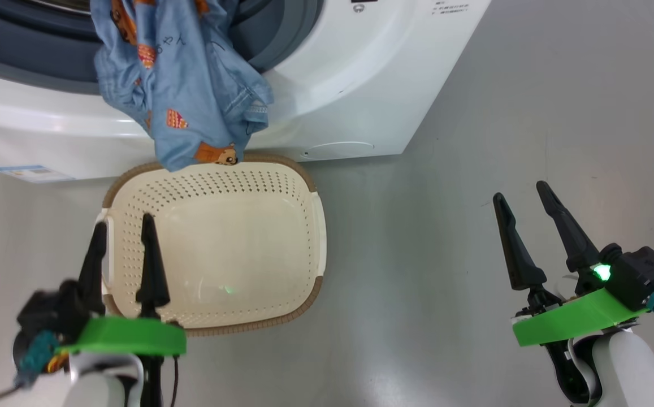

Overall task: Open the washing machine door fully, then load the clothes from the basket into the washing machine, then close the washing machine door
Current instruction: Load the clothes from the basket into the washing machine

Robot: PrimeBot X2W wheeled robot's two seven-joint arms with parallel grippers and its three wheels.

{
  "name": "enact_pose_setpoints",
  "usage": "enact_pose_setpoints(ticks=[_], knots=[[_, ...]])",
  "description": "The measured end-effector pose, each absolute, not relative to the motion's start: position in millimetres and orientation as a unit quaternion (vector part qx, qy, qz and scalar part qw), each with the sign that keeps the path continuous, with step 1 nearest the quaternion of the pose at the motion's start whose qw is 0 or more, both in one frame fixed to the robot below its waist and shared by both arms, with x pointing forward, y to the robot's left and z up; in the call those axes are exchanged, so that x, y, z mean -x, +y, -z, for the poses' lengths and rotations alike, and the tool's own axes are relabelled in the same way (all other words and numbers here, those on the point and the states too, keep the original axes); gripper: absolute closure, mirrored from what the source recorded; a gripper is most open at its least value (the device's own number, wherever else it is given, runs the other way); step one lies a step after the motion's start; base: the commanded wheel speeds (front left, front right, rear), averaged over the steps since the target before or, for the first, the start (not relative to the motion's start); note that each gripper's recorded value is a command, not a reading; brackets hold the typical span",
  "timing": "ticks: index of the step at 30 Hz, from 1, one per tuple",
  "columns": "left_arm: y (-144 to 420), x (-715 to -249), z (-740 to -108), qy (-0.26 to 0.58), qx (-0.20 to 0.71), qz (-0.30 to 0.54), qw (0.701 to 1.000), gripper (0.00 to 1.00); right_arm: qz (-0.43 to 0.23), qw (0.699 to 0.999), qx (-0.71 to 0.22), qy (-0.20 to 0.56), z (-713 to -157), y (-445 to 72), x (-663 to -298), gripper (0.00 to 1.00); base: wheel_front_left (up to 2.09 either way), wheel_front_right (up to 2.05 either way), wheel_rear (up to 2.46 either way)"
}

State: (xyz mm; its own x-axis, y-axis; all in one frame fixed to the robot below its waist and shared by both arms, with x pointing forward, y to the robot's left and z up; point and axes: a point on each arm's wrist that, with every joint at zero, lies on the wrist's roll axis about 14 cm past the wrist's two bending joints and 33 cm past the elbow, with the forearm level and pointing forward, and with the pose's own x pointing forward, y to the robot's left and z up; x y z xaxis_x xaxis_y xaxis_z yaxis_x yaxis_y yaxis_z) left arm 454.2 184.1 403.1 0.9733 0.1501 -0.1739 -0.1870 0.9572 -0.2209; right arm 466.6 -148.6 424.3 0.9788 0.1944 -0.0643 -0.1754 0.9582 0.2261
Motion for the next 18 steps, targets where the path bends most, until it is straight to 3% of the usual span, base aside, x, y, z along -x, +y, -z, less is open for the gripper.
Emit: enact_pose_setpoints(ticks=[18], knots=[[183.9, -430.3, -420.5, 0.072, 0.121, -0.09, 0.986, 0.0, -0.094, 0.989, -0.111, 0.034, -432.8, -147.9, -463.8, 0.0, 0.0, 0.0, 0.0]])
